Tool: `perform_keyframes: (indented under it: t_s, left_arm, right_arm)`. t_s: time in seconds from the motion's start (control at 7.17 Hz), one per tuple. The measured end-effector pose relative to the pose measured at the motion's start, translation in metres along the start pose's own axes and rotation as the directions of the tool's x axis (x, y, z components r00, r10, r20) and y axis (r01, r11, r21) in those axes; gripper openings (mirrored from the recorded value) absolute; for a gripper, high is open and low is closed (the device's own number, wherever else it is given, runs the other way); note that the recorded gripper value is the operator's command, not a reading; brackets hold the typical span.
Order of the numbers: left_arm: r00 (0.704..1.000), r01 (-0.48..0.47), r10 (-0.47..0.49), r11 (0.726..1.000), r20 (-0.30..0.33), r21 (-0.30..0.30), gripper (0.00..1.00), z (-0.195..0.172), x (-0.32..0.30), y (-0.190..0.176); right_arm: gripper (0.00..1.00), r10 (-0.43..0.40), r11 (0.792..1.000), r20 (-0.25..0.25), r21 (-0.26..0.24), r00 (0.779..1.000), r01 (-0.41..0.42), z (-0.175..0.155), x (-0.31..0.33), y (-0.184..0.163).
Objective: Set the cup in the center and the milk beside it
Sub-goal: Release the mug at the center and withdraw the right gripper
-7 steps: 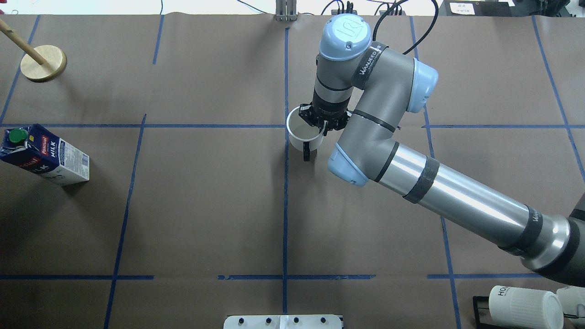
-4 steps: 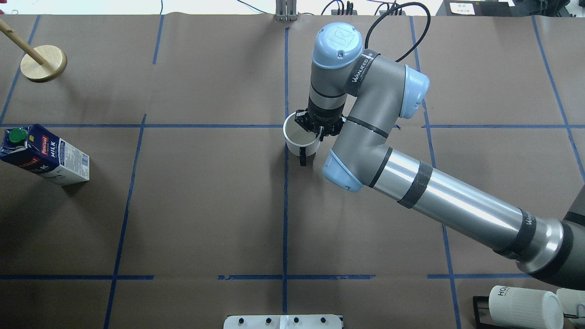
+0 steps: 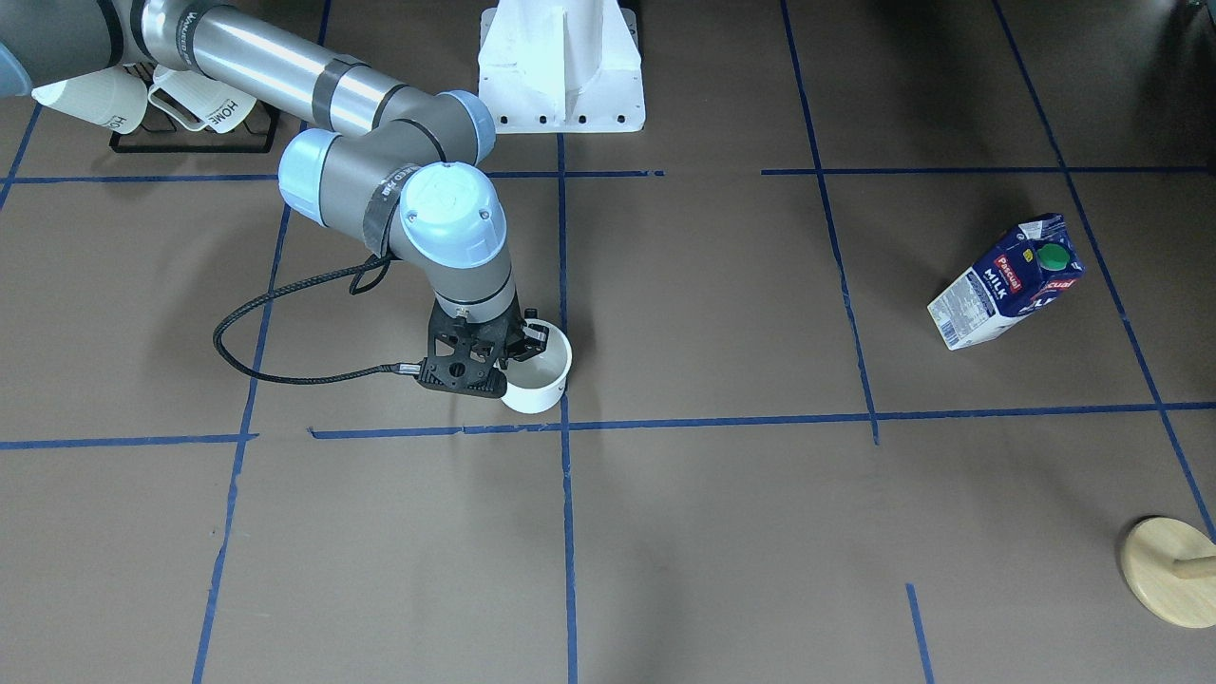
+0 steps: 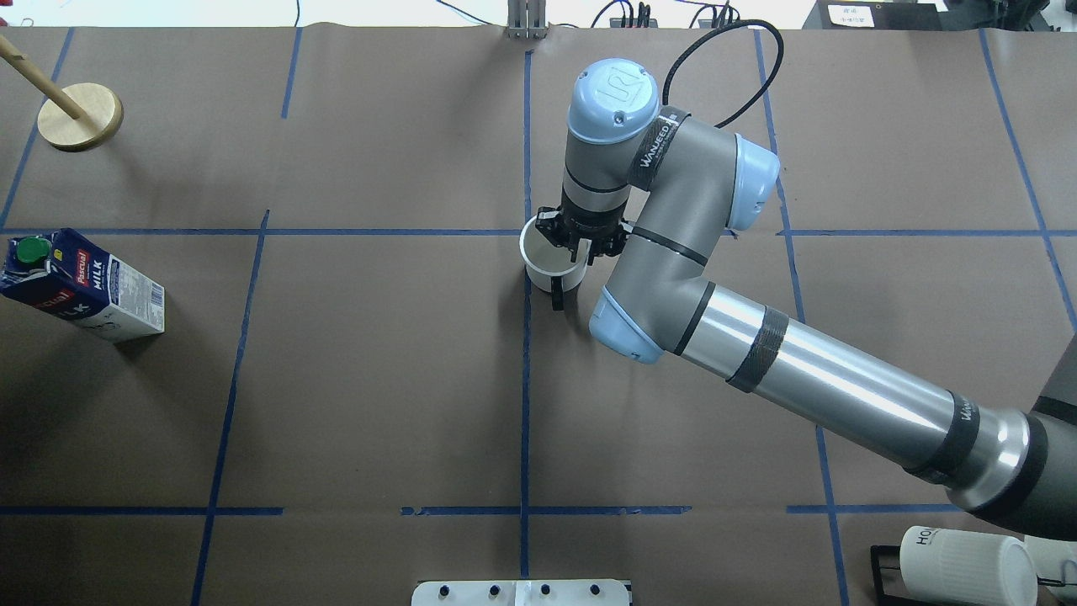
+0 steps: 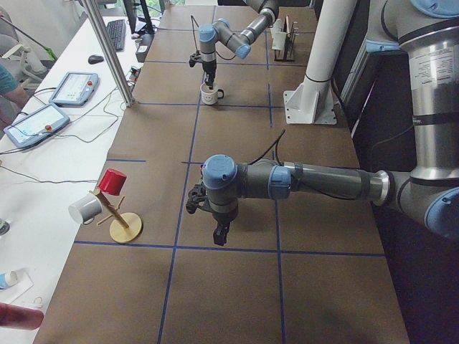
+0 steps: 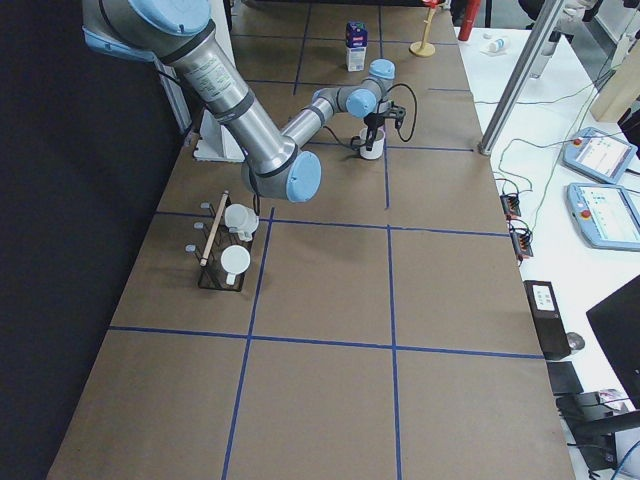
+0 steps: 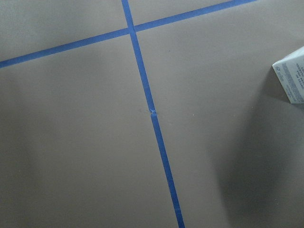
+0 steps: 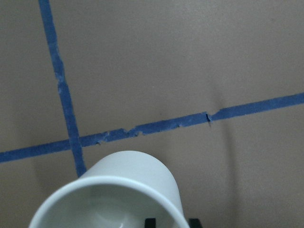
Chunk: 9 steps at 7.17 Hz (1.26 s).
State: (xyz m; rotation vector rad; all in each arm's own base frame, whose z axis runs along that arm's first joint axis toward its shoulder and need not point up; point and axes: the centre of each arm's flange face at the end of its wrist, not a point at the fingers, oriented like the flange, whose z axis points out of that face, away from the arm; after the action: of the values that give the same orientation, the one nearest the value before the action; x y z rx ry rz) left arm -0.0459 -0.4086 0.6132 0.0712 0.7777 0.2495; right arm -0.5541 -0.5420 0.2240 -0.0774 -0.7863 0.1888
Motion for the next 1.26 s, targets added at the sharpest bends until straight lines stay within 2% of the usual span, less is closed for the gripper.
perform_keyframes:
  t_s: [0.14,0.42,0.7,0.98,1.26]
  left_arm:
    - [1.000,-0.004,0.004,1.000,0.001,0.003,1.00,-0.001,0.001,0.000]
    - [1.000,-0.012,0.012,1.000,0.004,0.007,1.00,-0.004,0.003,-0.001]
    - [1.000,-0.023,0.023,1.000,0.010,0.020,1.00,-0.007,0.005,-0.006]
    - [0.998,-0.067,0.066,0.996,0.025,0.065,1.00,-0.013,0.008,-0.021]
    - [0.993,-0.115,0.112,0.987,0.026,0.113,1.00,-0.024,0.014,-0.048]
  right_arm:
    - [0.99,-0.003,1.000,0.014,0.006,1.000,0.003,-0.009,-0.001,-0.002]
    - [1.00,0.007,1.000,0.053,0.012,0.999,-0.008,-0.050,0.013,-0.028]
    - [0.99,-0.042,0.999,0.033,0.004,0.999,0.042,-0.091,0.066,-0.067]
    - [0.99,-0.160,0.987,0.003,-0.006,0.987,0.160,-0.131,0.180,-0.117]
    - [1.00,-0.324,0.946,-0.013,-0.024,0.946,0.323,-0.146,0.336,-0.152]
